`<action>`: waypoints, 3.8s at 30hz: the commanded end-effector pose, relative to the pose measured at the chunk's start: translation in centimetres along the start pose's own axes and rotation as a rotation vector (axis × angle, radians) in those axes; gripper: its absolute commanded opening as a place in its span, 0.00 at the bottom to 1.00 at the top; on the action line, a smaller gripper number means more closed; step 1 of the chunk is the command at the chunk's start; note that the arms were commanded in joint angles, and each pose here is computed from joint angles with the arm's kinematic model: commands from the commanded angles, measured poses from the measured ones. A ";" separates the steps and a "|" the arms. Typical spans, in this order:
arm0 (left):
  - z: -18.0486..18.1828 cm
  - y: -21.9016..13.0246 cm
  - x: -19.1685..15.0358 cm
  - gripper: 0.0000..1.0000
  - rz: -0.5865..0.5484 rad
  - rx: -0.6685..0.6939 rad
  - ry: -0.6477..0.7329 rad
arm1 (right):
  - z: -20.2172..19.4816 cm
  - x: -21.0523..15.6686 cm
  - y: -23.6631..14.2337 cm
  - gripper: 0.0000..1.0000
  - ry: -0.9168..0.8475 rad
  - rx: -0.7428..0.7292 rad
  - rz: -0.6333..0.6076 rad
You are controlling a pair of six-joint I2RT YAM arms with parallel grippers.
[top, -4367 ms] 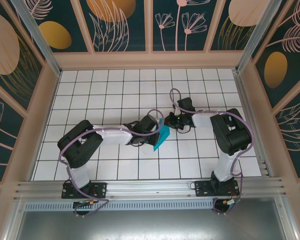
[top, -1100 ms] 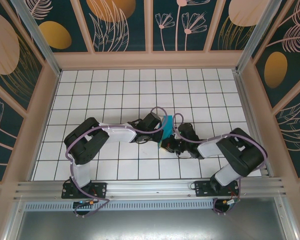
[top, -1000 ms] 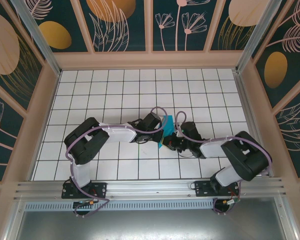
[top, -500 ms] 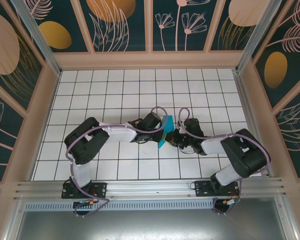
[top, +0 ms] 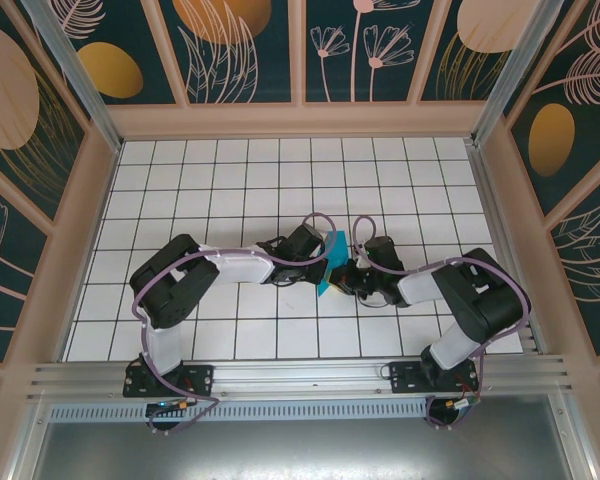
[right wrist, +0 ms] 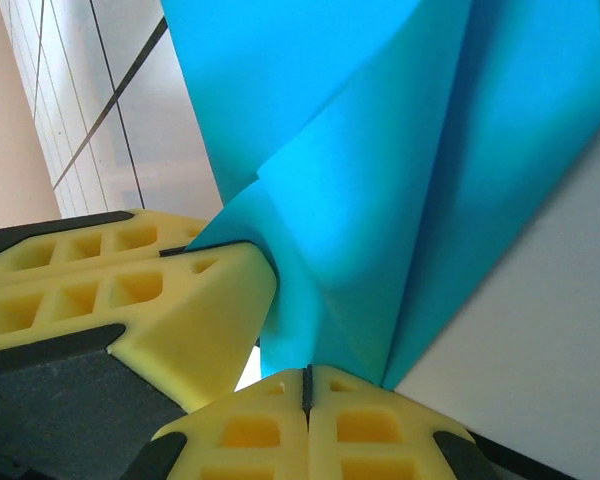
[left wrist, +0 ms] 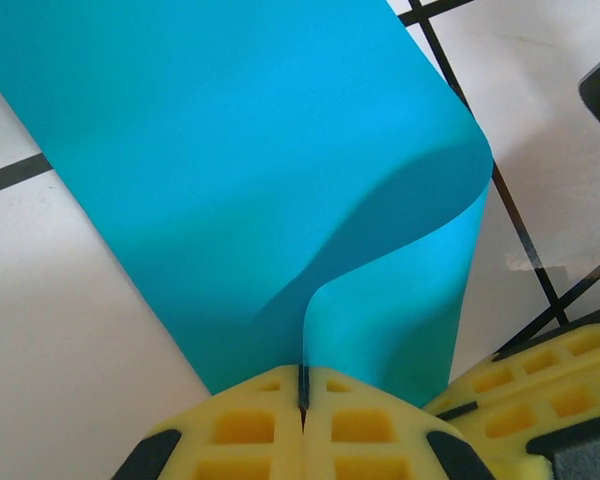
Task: Fold a paper plane with a square sheet of paper (pick it up from the middle)
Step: Third fold the triangle at the center of the table.
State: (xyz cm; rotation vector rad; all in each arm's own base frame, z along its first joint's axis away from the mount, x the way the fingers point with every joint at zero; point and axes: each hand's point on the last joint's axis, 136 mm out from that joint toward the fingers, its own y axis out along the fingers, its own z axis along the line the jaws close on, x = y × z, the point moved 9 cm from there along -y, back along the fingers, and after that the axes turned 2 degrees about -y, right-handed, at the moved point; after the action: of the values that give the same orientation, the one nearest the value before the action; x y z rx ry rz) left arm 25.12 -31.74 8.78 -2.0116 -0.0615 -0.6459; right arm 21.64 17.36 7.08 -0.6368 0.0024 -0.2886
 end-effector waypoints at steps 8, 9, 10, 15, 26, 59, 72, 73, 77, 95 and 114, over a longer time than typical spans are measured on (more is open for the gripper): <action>1.3 1.1 -1.4 0.03 0.082 0.070 0.015 | 2.5 2.4 -1.5 0.00 -0.074 0.015 -0.062; 1.4 1.1 -1.4 0.03 0.082 0.070 0.013 | 2.4 2.8 -1.6 0.00 -0.077 0.012 -0.066; 1.3 1.1 -1.4 0.03 0.081 0.068 0.014 | 2.2 3.0 -1.6 0.00 -0.074 0.004 -0.068; 1.2 1.0 -1.3 0.03 0.082 0.069 0.016 | 1.8 3.6 -1.1 0.00 -0.068 -0.003 -0.055; 1.3 1.0 -1.4 0.03 0.086 0.073 0.019 | -1.3 3.0 0.1 0.00 -0.012 -0.091 -0.036; 1.5 0.7 -1.6 0.03 0.095 0.087 0.031 | 0.8 6.6 -2.9 0.00 -0.047 -0.058 -0.101; 1.5 0.6 -1.6 0.03 0.096 0.086 0.034 | -1.7 6.8 -1.8 0.00 -0.006 -0.119 -0.091; 1.5 0.5 -1.6 0.03 0.095 0.086 0.033 | -2.2 6.6 -1.7 0.00 0.007 -0.127 -0.090; 1.5 0.5 -1.7 0.03 0.099 0.088 0.036 | -2.7 6.4 -1.7 0.00 0.030 -0.138 -0.084; 1.5 0.4 -1.7 0.03 0.099 0.084 0.037 | -2.7 6.8 -1.8 0.00 0.026 -0.163 -0.090; 1.2 0.1 -1.3 0.04 0.091 0.077 0.043 | 1.6 6.2 -1.9 0.00 -0.060 -0.012 -0.084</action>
State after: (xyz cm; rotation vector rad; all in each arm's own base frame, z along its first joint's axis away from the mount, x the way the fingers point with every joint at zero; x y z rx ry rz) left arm 25.19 -31.77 8.82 -1.9880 -0.0329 -0.6767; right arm 27.38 14.99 10.71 -0.6760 -0.0952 -0.3588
